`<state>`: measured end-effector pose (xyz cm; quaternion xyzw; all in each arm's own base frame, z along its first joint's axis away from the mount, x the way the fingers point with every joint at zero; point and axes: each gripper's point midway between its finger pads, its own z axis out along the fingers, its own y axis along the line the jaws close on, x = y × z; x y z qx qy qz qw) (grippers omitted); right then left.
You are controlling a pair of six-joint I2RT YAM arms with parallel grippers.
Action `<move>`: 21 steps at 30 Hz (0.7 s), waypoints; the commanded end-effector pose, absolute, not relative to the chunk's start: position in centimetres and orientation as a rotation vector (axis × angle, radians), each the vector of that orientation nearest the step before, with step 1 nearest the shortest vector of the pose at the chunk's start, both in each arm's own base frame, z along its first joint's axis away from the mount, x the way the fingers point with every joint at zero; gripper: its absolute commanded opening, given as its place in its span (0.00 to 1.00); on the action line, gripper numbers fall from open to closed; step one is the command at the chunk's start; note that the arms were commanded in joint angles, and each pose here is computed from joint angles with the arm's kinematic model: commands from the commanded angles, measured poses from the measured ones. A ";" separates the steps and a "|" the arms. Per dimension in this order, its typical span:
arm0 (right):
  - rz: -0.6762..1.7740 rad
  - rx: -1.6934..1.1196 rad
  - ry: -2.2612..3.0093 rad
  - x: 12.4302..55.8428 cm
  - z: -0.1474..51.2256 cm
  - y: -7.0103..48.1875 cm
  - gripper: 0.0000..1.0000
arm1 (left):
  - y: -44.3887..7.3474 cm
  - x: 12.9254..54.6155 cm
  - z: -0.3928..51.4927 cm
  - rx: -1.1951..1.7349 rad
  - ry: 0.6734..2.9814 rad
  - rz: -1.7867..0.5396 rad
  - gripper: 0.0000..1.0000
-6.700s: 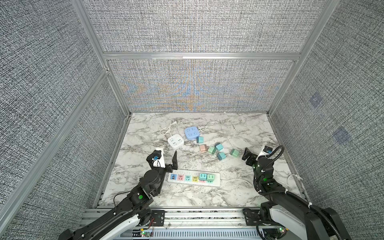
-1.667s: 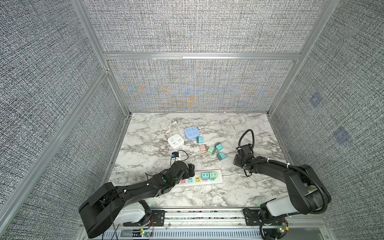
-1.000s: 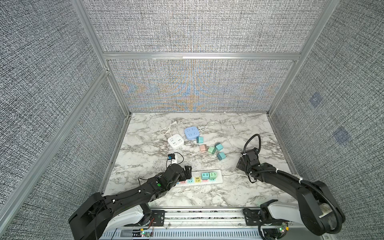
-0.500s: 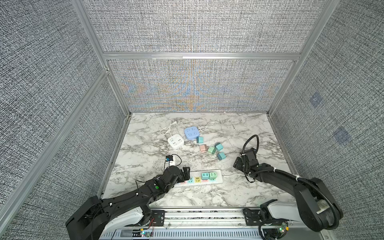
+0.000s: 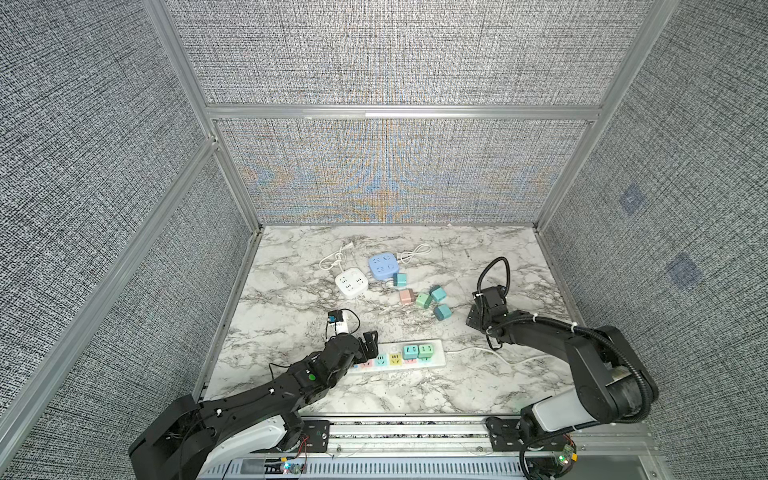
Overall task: Insert the plug
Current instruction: 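Close the right gripper on the green charger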
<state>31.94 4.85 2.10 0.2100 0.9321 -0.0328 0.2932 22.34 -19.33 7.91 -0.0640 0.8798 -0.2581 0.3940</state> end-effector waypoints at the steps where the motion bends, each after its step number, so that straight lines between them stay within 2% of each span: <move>1: -0.146 0.548 2.513 31.3 1.5 4.3 0.69 | -19.3 22.7 8.3 -0.160 2.202 -0.654 0.98; 10: -0.166 0.522 2.544 31.3 0.9 4.7 0.53 | -19.4 22.6 8.2 -0.154 2.205 -0.663 0.99; 14: -0.158 0.502 2.550 31.3 1.1 5.0 0.41 | -19.5 22.6 8.1 -0.157 2.201 -0.671 0.99; 21: -0.098 0.409 2.475 31.5 4.2 6.5 0.29 | -18.5 22.9 9.6 -0.144 2.123 -0.646 0.99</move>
